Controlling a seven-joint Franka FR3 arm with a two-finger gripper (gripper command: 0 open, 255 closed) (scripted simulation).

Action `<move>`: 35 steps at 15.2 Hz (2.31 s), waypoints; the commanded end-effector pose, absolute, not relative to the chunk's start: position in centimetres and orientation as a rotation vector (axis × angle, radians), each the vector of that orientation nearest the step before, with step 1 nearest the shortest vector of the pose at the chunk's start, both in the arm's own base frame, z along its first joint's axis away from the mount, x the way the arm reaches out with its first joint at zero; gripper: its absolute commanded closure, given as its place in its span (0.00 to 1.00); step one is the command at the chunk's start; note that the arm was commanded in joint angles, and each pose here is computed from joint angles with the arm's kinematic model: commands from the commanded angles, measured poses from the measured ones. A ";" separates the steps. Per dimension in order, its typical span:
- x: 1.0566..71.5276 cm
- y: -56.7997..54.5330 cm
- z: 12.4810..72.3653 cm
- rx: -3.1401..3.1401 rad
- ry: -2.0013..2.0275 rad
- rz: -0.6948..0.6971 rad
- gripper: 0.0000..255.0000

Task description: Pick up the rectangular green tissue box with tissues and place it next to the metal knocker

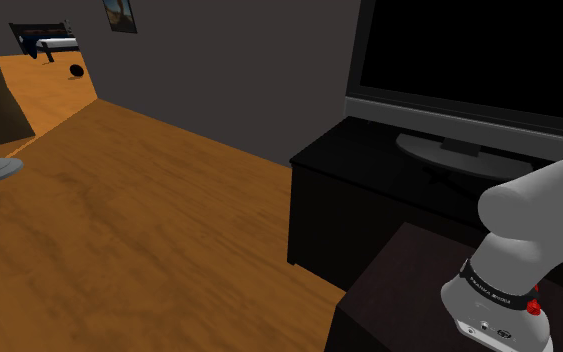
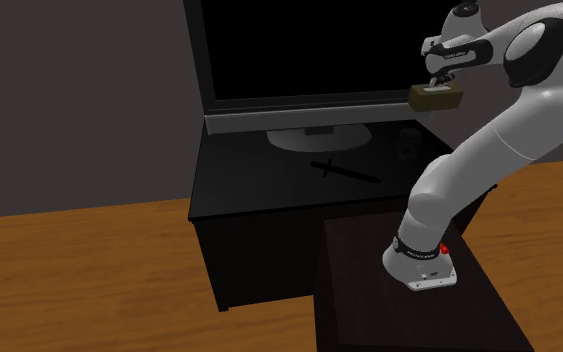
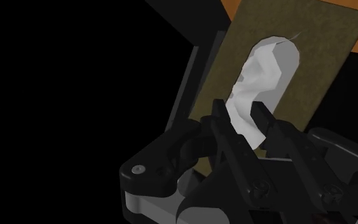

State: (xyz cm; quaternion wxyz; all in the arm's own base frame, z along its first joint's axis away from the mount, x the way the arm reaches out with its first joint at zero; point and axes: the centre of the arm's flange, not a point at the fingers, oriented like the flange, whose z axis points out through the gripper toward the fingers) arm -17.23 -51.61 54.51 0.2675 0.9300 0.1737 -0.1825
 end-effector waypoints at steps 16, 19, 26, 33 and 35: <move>-22.3 -53.8 52.9 2.509 0.468 -0.492 1.00; -22.3 -53.8 51.4 2.509 0.468 -0.492 1.00; -22.3 -53.8 47.7 2.509 0.468 -0.492 1.00; -22.3 -53.8 44.0 2.509 0.468 -0.492 1.00; -22.3 -53.8 42.9 2.509 0.468 -0.492 1.00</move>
